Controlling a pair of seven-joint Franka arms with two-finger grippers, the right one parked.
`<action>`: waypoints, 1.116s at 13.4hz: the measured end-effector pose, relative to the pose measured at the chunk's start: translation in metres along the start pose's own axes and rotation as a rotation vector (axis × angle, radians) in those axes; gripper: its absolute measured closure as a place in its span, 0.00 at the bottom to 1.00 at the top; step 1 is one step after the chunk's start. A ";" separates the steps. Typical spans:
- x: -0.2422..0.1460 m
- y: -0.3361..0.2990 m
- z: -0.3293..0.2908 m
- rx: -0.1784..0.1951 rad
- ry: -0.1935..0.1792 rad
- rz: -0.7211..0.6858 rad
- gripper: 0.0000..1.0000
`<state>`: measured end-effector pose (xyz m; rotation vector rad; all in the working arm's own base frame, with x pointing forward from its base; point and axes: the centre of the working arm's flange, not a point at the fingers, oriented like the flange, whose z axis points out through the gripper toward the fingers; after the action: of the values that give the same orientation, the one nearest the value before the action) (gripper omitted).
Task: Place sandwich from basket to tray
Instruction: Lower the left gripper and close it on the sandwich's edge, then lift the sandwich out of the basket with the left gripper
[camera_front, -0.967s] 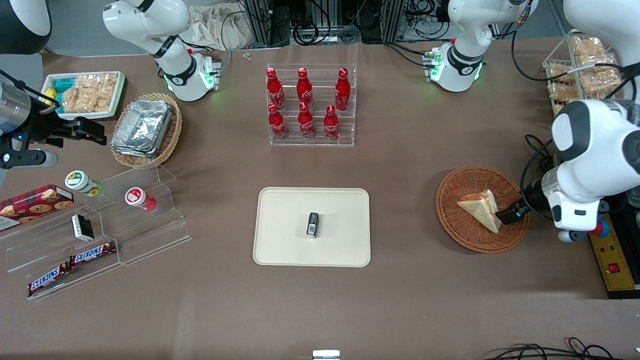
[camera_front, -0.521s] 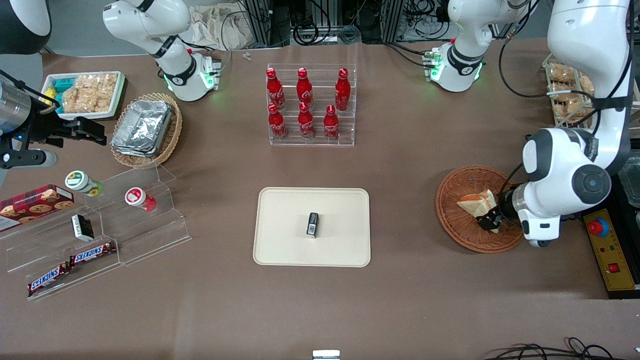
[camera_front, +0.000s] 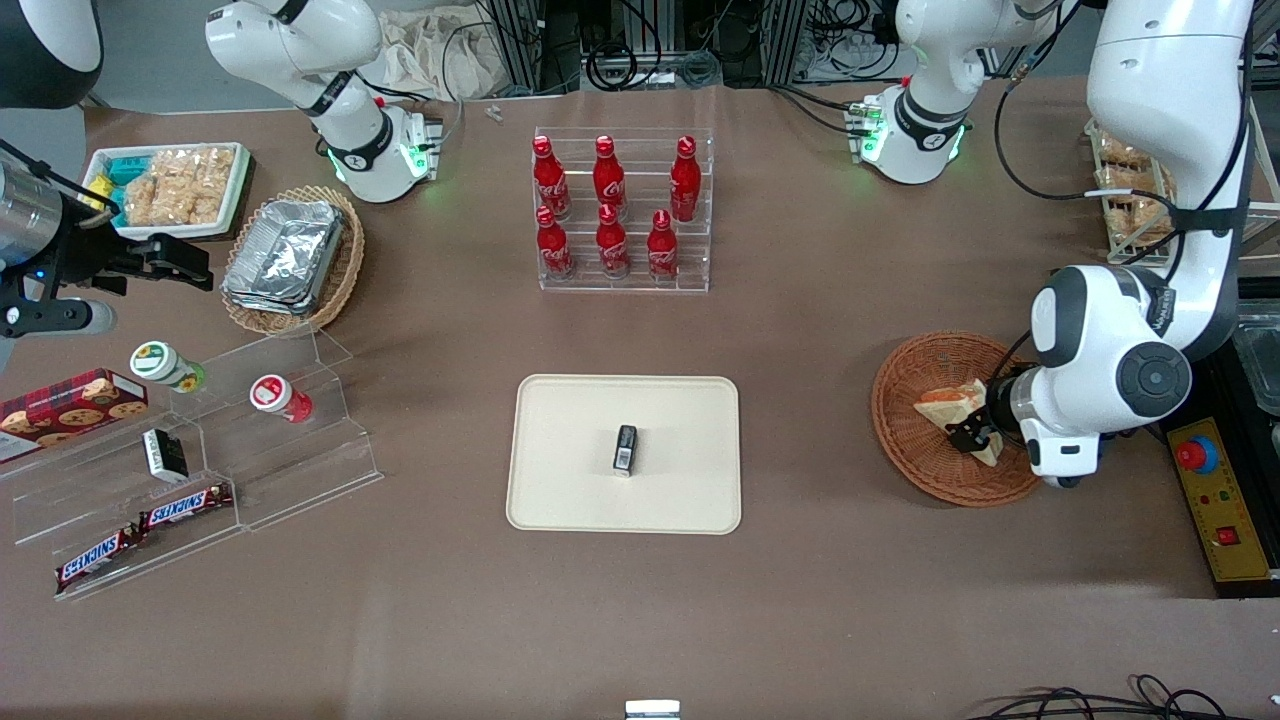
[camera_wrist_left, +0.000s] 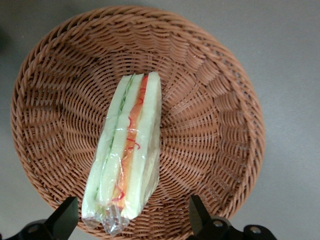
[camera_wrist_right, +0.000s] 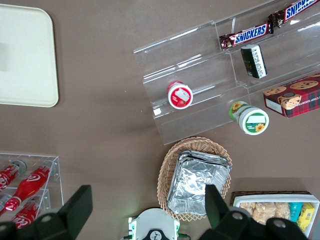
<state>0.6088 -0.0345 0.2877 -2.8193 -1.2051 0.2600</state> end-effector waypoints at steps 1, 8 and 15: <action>0.000 -0.001 0.002 0.009 0.004 0.005 0.00; 0.000 -0.003 0.029 0.032 0.026 -0.026 0.00; -0.001 -0.005 0.053 0.008 0.046 -0.066 0.32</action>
<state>0.5945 -0.0320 0.2364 -2.7569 -1.2810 0.1940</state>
